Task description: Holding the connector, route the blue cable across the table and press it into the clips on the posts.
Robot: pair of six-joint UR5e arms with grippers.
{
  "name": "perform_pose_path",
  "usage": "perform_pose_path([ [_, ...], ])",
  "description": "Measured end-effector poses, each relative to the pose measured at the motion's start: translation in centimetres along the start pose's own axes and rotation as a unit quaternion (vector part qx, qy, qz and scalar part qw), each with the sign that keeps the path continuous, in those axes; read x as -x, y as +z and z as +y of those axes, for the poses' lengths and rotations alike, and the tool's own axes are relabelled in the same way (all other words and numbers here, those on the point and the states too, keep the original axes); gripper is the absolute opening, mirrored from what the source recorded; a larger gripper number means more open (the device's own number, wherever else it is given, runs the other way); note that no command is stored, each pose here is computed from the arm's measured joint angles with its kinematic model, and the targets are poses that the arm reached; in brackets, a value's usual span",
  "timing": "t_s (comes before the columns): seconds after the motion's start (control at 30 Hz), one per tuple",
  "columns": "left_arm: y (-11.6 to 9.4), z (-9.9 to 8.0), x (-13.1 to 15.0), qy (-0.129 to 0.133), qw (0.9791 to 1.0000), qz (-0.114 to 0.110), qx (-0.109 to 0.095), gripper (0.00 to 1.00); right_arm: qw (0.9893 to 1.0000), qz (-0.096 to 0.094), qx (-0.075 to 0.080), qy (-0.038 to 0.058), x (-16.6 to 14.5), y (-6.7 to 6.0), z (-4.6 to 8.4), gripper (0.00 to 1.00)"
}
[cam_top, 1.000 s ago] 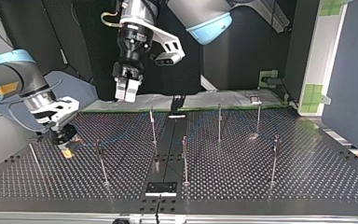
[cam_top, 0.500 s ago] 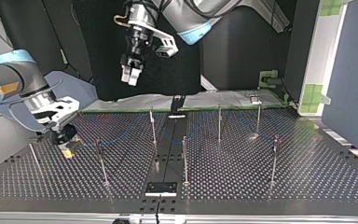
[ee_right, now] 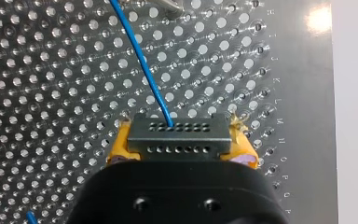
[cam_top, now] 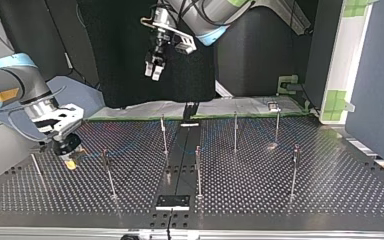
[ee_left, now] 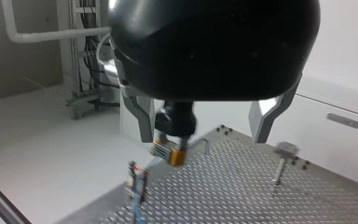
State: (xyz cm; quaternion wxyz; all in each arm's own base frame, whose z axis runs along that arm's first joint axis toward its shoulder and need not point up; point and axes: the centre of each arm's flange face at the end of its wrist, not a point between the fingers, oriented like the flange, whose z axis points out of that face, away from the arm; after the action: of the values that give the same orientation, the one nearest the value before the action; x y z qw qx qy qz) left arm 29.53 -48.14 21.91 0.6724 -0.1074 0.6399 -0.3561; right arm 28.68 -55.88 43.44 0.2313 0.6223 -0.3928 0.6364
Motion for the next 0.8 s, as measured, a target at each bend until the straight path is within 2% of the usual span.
perform_pose_path([
  [0.13,-0.6,2.7,-1.6,-0.011,0.9999,0.011,0.007,1.00,1.0000,0.000,0.000,0.0001,0.0,0.0,0.0,0.00],
  [0.3,-0.8,5.5,-1.7,-0.015,0.9996,0.004,0.022,1.00,1.0000,0.000,0.000,0.0001,0.0,0.0,0.0,0.00],
  [0.53,-0.8,9.7,-0.8,0.013,0.9989,-0.011,0.042,1.00,1.0000,0.000,0.000,0.0005,0.0,0.0,0.1,0.00],
  [0.63,-1.0,11.7,-0.3,0.030,0.9978,-0.020,0.055,1.00,1.0000,0.000,0.001,0.0007,0.1,0.0,0.1,0.00],
  [0.8,-1.5,14.7,0.6,0.058,0.9948,-0.034,0.077,1.00,1.0000,0.000,0.001,0.0010,0.0,0.0,0.1,0.00],
])
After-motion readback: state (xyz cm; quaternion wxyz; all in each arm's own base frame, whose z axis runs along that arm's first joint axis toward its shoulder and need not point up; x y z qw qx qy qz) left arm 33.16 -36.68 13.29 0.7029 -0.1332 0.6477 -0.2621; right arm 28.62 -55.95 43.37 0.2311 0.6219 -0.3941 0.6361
